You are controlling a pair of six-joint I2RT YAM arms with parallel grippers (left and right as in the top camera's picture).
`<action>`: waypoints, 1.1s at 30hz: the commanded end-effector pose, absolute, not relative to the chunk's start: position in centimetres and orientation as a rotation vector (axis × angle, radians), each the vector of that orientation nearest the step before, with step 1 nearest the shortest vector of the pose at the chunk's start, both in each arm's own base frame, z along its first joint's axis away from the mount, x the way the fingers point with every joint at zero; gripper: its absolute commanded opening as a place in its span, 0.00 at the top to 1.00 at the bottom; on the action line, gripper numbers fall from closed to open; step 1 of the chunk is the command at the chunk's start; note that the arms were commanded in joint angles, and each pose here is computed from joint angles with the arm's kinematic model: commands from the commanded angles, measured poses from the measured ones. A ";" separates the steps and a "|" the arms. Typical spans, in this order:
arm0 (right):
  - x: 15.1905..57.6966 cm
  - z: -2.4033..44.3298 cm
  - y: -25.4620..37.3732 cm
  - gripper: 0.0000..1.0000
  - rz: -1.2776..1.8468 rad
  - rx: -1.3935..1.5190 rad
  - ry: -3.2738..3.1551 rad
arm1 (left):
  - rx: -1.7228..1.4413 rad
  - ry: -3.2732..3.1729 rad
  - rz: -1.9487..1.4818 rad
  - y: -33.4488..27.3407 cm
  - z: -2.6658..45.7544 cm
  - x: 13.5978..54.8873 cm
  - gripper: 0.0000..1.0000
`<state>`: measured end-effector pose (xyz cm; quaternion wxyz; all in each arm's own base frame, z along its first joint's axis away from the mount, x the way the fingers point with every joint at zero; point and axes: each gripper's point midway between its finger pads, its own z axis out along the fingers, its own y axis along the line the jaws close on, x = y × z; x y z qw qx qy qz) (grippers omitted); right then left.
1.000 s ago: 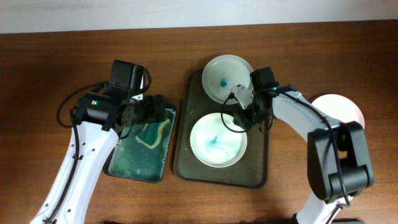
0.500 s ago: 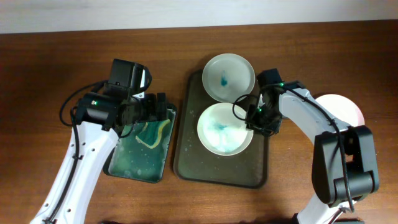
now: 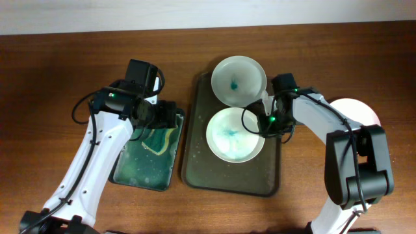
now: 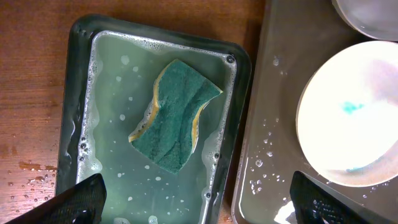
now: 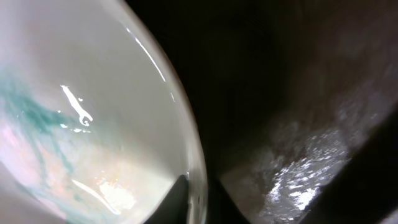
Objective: Clean dirty plates on tray and stack at the side
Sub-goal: 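Grip the rim of the front plate with the right gripper, then grasp the sponge from the sink tray with the left gripper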
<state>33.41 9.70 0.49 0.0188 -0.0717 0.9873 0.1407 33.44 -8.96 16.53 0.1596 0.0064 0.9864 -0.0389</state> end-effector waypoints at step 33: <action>31.2 -0.9 9.3 0.96 0.435 -0.169 3.147 | 0.206 3.127 0.032 -8.7 7.7 35.1 1.00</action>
